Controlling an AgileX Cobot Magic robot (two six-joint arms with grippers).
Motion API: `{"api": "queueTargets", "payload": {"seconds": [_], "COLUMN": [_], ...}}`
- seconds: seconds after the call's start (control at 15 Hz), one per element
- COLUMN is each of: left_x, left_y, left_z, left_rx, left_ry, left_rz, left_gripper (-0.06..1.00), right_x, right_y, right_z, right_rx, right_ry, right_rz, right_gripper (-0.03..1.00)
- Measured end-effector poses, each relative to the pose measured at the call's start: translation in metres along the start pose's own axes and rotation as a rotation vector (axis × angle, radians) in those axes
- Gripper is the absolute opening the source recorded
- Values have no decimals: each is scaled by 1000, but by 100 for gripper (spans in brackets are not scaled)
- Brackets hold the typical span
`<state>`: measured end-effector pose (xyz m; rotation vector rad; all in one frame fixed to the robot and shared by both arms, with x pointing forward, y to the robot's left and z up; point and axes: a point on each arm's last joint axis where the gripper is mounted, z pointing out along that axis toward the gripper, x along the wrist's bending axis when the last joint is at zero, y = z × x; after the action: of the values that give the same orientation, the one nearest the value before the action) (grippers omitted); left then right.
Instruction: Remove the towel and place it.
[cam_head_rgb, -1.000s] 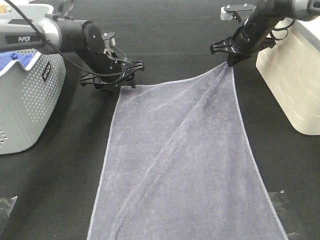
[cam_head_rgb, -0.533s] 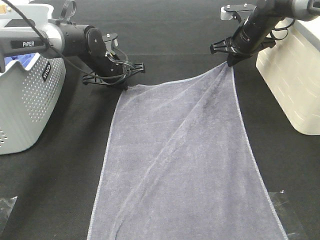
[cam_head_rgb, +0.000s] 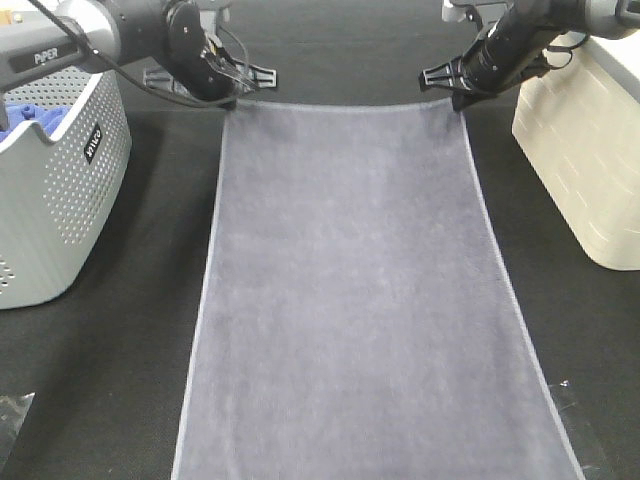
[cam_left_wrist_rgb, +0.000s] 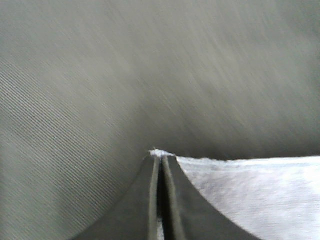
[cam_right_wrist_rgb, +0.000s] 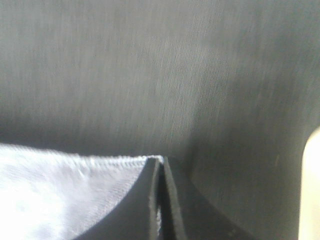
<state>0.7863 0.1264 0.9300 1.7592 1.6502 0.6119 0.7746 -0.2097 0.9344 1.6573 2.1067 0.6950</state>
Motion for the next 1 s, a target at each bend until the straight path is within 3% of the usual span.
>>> {"api": "queueTargets", "payload": {"seconds": [0.4,0.6,0.8,1.0], "left_x": [17,15,21,34], "left_y": [18,23,-1,-28], "left_z": [5,9,40,69], "left_rx": [-188,-305,-308,-297], "left_ry": [-29,-65,-76,-84], "left_rz": [1,22,31,-27], "left_gripper": [0,0,0,0], "right_x": [-2,-4,-6,-8], "right_y": [20,15,5,-13], "right_z": [1,20,44,77], "right_rx": [-233,-291,-330,-366], "right_ry": [-37,-54,-66,-80], "right_rz": [-51,-62,-61,-61], "right_gripper": [0,0,0,0]}}
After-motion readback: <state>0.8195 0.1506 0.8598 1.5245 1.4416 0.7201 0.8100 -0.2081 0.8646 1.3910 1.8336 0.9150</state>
